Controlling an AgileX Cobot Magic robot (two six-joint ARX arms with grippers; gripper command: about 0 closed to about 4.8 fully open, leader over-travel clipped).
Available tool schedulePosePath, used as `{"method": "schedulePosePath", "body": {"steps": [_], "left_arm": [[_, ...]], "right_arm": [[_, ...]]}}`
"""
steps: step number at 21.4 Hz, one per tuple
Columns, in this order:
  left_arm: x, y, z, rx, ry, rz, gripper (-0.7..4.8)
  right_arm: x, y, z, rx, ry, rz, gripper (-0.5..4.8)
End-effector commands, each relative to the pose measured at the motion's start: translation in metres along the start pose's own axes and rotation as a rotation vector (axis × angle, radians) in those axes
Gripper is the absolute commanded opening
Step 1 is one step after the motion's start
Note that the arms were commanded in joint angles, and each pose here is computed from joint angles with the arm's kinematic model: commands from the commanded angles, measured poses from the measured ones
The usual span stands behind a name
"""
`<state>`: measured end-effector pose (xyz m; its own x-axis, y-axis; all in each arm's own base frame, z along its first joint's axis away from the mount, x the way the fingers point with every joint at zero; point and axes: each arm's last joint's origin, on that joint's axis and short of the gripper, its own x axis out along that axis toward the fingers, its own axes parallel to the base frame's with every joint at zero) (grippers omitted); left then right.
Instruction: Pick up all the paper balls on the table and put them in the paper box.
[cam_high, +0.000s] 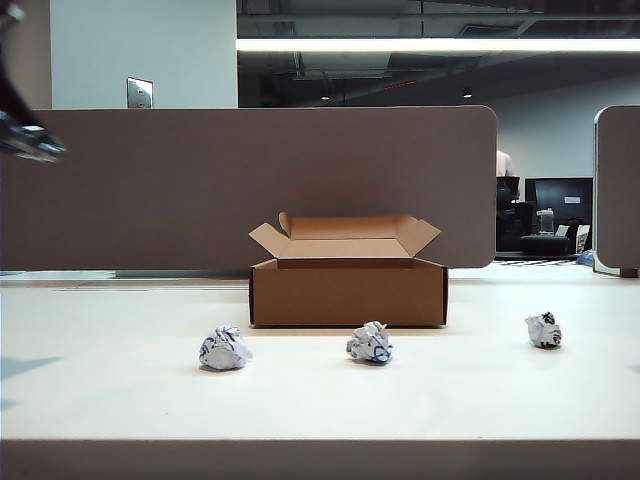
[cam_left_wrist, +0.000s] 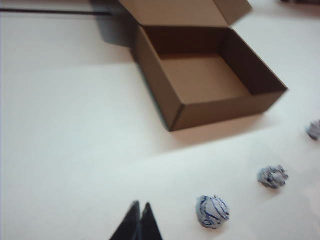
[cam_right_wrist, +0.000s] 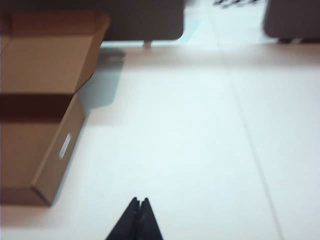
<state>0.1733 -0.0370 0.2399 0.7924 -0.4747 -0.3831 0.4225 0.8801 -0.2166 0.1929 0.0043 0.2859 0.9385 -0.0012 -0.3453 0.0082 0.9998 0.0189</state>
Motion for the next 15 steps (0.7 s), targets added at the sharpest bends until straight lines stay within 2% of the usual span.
{"method": "schedulePosePath", "body": {"steps": [1,4,5,7,9,11,12,14,15], "left_arm": [[0.021,-0.010,0.005,0.146,0.061,-0.069,-0.05],[0.037,-0.024,0.005,0.301,0.112,-0.141,0.01],[0.044,-0.031,0.003,0.356,0.131,-0.151,0.43],[0.052,-0.039,0.000,0.416,0.160,-0.181,1.27],[0.058,-0.045,-0.003,0.449,0.186,-0.213,1.36],[0.062,-0.050,-0.006,0.473,0.215,-0.240,1.74],[0.067,-0.052,-0.008,0.480,0.249,-0.254,2.20],[0.076,-0.054,-0.011,0.472,0.316,-0.278,2.20],[0.082,-0.055,-0.012,0.472,0.350,-0.283,2.21]], "right_arm": [[0.022,0.012,-0.001,-0.030,0.034,0.042,-0.05],[0.045,0.022,-0.011,-0.063,0.097,0.049,-0.05],[0.054,0.024,-0.015,-0.074,0.133,0.054,-0.05],[0.066,0.028,-0.019,-0.082,0.179,0.064,-0.03],[0.074,0.029,-0.021,-0.085,0.204,0.063,0.36],[0.081,0.031,-0.020,-0.085,0.232,0.077,0.98],[0.087,0.034,-0.018,-0.092,0.258,0.082,1.15],[0.097,0.036,-0.012,-0.084,0.292,0.074,1.22],[0.104,0.037,-0.008,-0.078,0.313,0.071,1.98]]}}
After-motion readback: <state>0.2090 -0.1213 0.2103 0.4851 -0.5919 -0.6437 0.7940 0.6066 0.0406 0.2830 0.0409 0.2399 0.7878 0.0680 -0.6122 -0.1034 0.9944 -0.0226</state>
